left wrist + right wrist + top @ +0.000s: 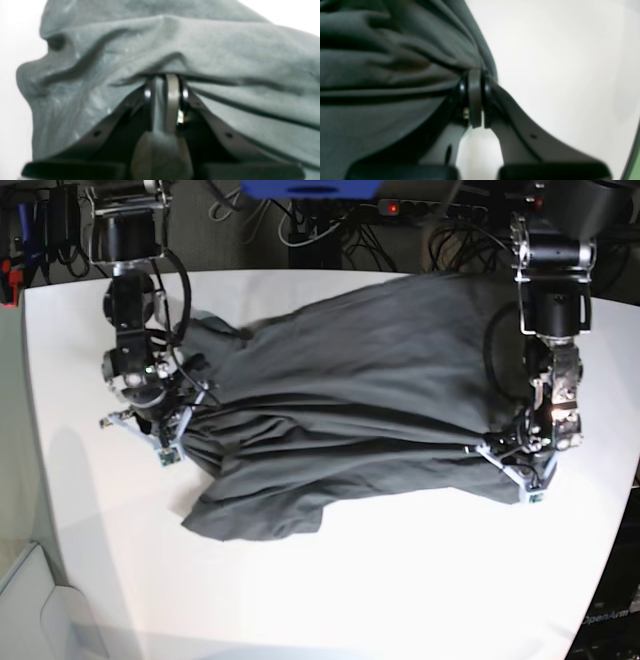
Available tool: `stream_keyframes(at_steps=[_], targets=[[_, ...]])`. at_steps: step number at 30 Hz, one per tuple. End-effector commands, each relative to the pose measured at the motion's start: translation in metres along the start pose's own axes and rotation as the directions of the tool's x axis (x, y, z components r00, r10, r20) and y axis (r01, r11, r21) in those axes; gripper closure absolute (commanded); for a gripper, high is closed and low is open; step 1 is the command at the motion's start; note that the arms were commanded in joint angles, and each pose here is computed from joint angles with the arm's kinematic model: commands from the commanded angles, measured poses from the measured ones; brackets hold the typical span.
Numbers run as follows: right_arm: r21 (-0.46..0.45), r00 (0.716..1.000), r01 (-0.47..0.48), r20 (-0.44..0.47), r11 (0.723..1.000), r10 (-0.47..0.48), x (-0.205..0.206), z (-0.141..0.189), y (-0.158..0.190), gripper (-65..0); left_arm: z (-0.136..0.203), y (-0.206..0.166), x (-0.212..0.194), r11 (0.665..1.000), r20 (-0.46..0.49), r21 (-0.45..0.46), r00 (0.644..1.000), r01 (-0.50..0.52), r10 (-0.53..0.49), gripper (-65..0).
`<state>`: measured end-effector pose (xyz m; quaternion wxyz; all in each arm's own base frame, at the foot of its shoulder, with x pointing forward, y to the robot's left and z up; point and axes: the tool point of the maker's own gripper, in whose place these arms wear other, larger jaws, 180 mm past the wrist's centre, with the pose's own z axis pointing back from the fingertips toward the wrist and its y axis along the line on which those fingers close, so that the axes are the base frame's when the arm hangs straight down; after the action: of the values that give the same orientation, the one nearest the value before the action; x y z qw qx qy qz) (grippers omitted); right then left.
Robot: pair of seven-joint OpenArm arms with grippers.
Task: Layout the t-shirt on the table in an organized manner, then fold the t-shirt properly
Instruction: 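Lift and stretch the shirt between both grippers, spreading it out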
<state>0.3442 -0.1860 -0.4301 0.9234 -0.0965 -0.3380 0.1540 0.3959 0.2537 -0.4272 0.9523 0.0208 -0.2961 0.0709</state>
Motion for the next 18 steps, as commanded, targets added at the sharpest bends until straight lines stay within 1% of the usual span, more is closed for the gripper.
stream_keyframes(at_steps=[1, 4, 6, 8, 11, 13, 15, 18], targets=[[-0.041, 0.999, -0.006, -0.054, 0.999, 0.004, -0.011, 0.0, -0.016, 0.0, 0.003, -0.004, 0.01, 1.0, 0.01, -0.017, 1.0, -0.008, 0.008, -7.6], [-0.062, 0.998, 0.011, -0.053, 0.998, -0.015, -0.012, 0.002, -0.025, 0.0, 0.006, -0.011, 0.016, 0.999, 0.033, -0.031, 0.999, -0.009, 0.01, -7.6], [-0.082, 0.999, 0.017, -0.05, 0.996, -0.021, -0.007, 0.002, -0.037, 0.0, 0.015, -0.015, 0.028, 0.999, 0.077, -0.038, 0.997, 0.003, 0.0, -7.6], [-0.088, 0.998, 0.019, -0.051, 0.996, -0.024, -0.007, 0.002, -0.04, 0.0, 0.025, -0.019, 0.041, 0.999, 0.121, -0.045, 0.993, 0.018, -0.012, -7.6], [-0.102, 0.998, 0.007, -0.057, 0.995, -0.013, -0.01, 0.003, -0.047, 0.0, 0.039, -0.025, 0.043, 0.998, 0.104, -0.053, 0.994, 0.038, -0.033, -7.6], [-0.102, 0.998, 0.005, -0.06, 0.995, -0.012, -0.012, 0.004, -0.047, 0.0, 0.05, -0.03, 0.051, 0.997, 0.118, -0.059, 0.992, 0.056, -0.049, -7.6], [-0.108, 0.999, 0.007, -0.041, 0.994, -0.012, -0.006, 0.007, -0.049, 0.0, 0.061, -0.034, 0.057, 0.995, 0.137, -0.064, 0.989, 0.07, -0.061, -7.6], [-0.125, 1.0, 0.004, 0.025, 0.992, -0.001, 0.014, 0.02, -0.051, 0.0, 0.069, -0.035, 0.06, 0.995, 0.157, -0.061, 0.985, 0.077, -0.066, -7.6]])
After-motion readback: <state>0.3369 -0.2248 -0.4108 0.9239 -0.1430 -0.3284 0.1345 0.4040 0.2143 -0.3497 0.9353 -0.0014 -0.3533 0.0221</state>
